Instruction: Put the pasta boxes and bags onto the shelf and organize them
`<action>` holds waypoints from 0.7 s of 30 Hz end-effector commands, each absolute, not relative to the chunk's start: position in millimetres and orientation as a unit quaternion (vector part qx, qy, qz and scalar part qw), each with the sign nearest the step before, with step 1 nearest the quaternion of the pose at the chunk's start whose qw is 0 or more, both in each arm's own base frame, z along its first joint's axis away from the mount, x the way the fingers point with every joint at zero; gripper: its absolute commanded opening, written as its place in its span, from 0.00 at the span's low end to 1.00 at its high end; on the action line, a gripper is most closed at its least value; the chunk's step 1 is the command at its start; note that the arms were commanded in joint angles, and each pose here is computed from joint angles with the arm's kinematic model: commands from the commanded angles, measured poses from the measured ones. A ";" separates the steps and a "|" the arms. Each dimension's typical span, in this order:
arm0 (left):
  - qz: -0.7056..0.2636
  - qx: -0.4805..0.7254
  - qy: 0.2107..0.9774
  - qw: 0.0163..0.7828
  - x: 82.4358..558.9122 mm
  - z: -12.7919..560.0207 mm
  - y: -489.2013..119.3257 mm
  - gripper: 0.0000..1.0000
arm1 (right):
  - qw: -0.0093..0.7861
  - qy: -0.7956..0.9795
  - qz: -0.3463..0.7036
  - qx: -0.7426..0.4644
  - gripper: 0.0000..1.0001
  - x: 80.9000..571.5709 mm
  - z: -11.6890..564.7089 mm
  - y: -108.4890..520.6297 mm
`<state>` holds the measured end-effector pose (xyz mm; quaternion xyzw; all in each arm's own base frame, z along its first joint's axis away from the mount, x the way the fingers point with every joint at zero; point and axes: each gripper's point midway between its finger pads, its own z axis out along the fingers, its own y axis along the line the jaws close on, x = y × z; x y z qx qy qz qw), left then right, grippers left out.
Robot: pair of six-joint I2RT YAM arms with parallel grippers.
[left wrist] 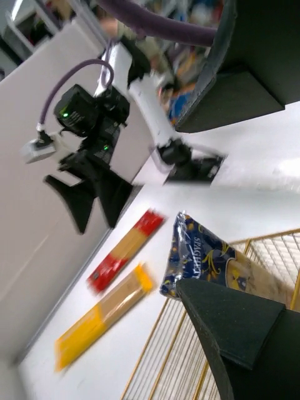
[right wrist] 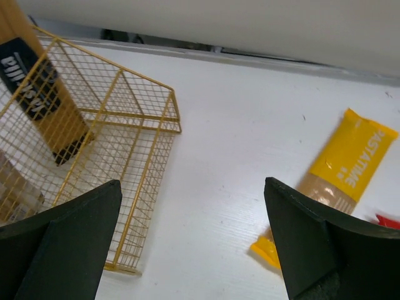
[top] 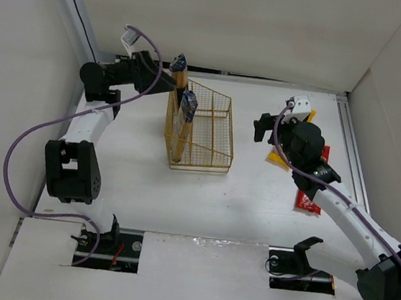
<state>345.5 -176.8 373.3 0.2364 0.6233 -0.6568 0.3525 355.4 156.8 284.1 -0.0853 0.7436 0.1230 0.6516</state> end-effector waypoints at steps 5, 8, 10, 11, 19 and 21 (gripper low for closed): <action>-0.345 0.125 0.634 0.681 422.9 502.0 -107.4 1.00 | 0.647 0.756 0.061 0.080 1.00 366.7 297.3 102.2; -0.156 0.001 0.679 0.717 427.8 514.0 -67.1 1.00 | 0.613 0.779 0.044 0.120 1.00 375.6 282.8 84.3; -0.143 -0.058 0.680 0.717 413.1 509.2 -45.8 1.00 | 0.576 0.805 0.040 0.137 1.00 395.7 267.3 74.5; -0.114 -0.103 0.678 0.719 408.7 504.4 -25.4 1.00 | 0.543 0.828 0.029 0.135 1.00 398.3 250.9 68.5; -0.039 -0.292 0.719 0.630 339.2 359.2 27.8 1.00 | 0.375 0.915 -0.010 0.149 1.00 481.8 174.4 24.3; -0.054 -0.302 0.725 0.617 327.3 333.3 23.8 1.00 | 0.358 0.920 -0.022 0.157 1.00 503.3 160.2 16.6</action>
